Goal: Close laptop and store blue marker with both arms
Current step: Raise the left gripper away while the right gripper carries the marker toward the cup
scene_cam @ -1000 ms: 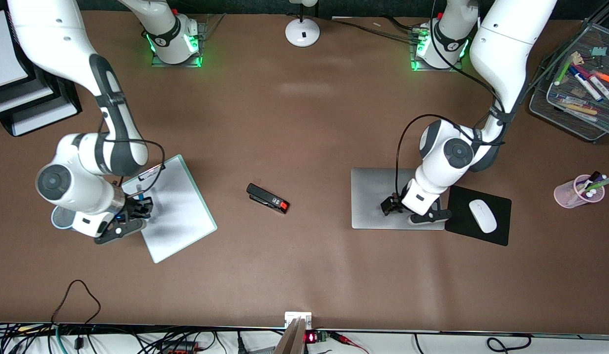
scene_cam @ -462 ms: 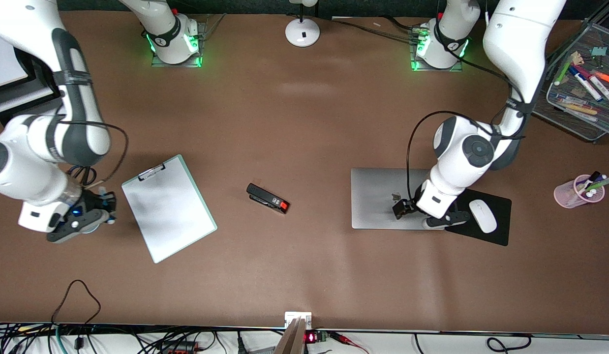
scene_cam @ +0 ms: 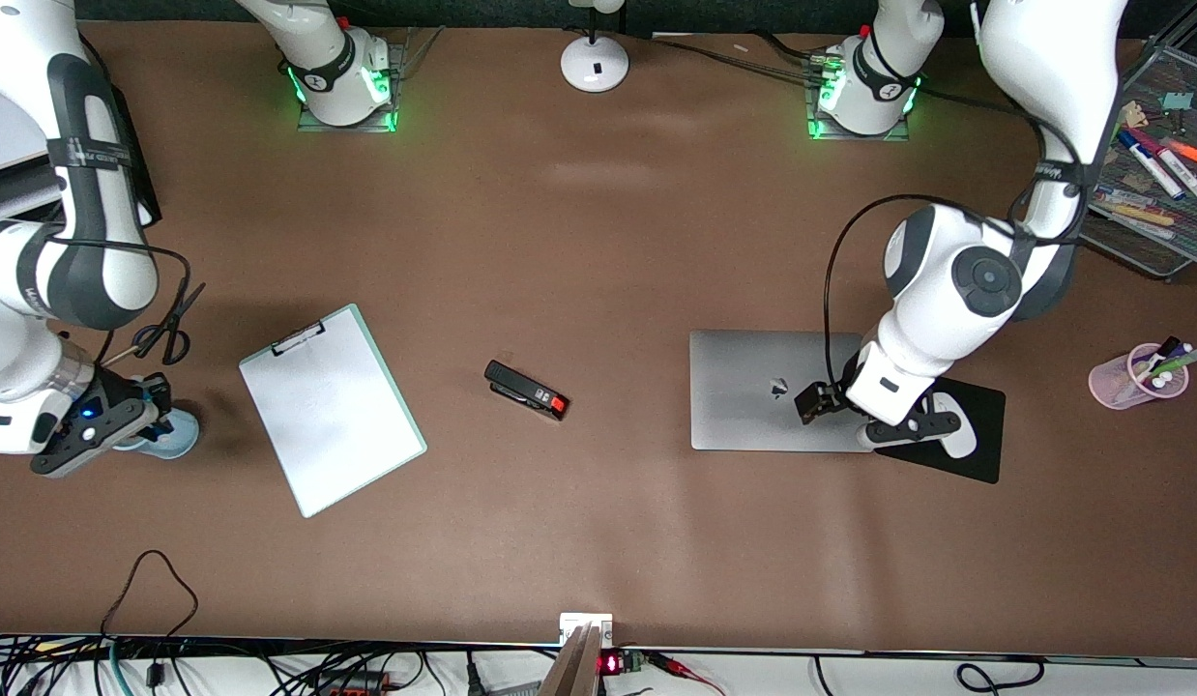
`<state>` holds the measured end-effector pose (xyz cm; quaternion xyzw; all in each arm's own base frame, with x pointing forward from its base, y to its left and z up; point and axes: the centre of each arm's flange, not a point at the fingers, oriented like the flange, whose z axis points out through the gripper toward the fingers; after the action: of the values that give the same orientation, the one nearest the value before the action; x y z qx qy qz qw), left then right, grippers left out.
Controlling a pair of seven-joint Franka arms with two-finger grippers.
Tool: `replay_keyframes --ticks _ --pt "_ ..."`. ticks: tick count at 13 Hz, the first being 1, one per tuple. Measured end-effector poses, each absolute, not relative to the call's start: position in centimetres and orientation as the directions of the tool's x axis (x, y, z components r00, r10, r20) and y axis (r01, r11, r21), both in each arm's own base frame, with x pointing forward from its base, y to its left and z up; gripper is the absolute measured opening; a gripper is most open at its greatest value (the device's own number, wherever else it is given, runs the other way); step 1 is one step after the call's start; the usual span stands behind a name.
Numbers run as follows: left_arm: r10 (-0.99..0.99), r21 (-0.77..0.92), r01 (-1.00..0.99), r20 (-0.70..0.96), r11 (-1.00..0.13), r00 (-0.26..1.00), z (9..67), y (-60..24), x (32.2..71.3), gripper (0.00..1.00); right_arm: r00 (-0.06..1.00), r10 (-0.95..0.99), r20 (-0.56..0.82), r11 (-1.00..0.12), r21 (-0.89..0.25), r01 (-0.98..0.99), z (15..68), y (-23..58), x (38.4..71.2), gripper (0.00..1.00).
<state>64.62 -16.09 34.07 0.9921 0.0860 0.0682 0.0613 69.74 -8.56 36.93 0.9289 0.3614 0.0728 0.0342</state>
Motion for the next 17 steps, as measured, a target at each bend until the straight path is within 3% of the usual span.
replay_keyframes --ticks 4,9,14,17 --pt "0.057 0.089 0.047 0.115 -0.995 0.992 38.1 -12.3 64.2 1.00 0.602 0.739 0.304 -0.654 0.103 0.750 41.9 -10.8 69.2 0.18" --pt "0.024 0.061 0.017 0.111 -0.998 0.994 44.0 -10.2 62.6 1.00 0.385 0.807 0.447 -0.507 0.193 0.840 44.3 -15.7 68.7 0.18" --pt "0.032 0.042 0.027 0.132 -0.999 0.991 50.7 -9.3 59.9 1.00 0.313 0.791 0.525 -0.322 -0.078 0.944 43.2 -17.9 65.0 0.18" --pt "0.034 0.003 0.034 0.161 -0.999 0.986 54.2 -8.0 58.3 1.00 0.248 0.769 0.589 -0.191 -0.159 0.969 43.2 -18.3 63.2 0.18"
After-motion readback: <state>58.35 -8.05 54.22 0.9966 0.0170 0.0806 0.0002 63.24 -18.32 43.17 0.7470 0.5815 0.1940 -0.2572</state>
